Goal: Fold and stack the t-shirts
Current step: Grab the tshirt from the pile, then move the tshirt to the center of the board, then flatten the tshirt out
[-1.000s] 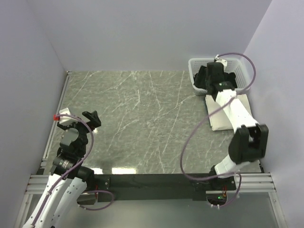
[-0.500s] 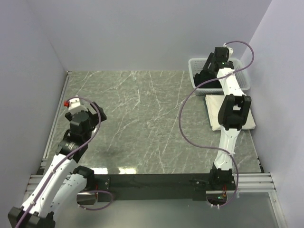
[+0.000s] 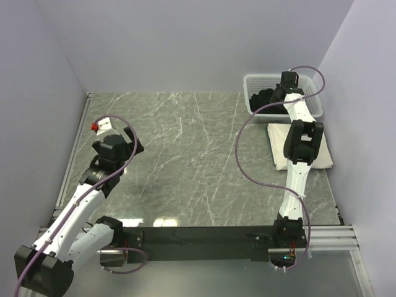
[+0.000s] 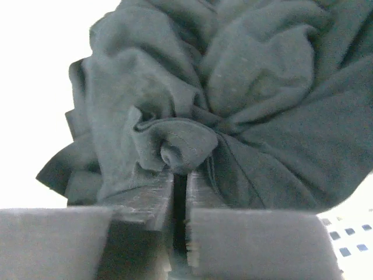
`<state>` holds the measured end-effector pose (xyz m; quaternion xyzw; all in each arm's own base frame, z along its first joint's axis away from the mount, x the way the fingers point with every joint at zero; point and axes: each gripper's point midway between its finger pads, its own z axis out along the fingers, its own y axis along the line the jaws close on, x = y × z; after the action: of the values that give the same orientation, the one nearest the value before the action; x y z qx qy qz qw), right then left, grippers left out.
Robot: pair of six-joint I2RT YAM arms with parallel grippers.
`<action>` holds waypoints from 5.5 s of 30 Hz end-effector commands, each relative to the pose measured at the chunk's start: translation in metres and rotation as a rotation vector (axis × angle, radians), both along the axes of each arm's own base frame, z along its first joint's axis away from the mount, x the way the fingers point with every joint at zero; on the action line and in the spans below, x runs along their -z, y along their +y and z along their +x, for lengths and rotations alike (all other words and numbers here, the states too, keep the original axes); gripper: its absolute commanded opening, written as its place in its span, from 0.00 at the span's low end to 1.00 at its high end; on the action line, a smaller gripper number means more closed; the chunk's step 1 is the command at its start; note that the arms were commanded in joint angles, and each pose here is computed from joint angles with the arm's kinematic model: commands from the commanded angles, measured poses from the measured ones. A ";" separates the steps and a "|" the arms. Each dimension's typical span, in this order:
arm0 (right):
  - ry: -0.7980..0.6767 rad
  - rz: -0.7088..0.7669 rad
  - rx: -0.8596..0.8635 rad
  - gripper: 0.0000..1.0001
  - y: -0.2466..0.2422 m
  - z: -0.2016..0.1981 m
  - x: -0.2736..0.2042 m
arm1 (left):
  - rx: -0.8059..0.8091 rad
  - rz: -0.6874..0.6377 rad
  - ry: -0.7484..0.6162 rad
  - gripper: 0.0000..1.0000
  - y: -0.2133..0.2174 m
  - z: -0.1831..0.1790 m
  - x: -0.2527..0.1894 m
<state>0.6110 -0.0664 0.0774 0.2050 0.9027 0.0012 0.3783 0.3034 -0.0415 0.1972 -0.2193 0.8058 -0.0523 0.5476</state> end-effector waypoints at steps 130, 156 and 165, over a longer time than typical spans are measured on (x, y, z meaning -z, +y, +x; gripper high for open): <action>0.173 0.526 -0.875 0.62 0.399 -0.321 0.008 | 0.492 -0.157 0.112 0.01 -0.173 0.165 -0.002; 0.201 0.444 -0.987 0.52 0.495 -0.339 0.027 | 0.297 -0.012 0.053 0.01 -0.117 0.186 -0.031; 0.001 0.148 -0.703 0.00 0.353 -0.249 -0.040 | 0.142 0.004 -0.005 0.01 -0.040 0.183 -0.074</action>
<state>0.3000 0.3513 0.0416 -0.1328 0.9321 0.2560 0.2191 0.4846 -0.1180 0.2004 -0.1316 0.8633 -0.0970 0.4775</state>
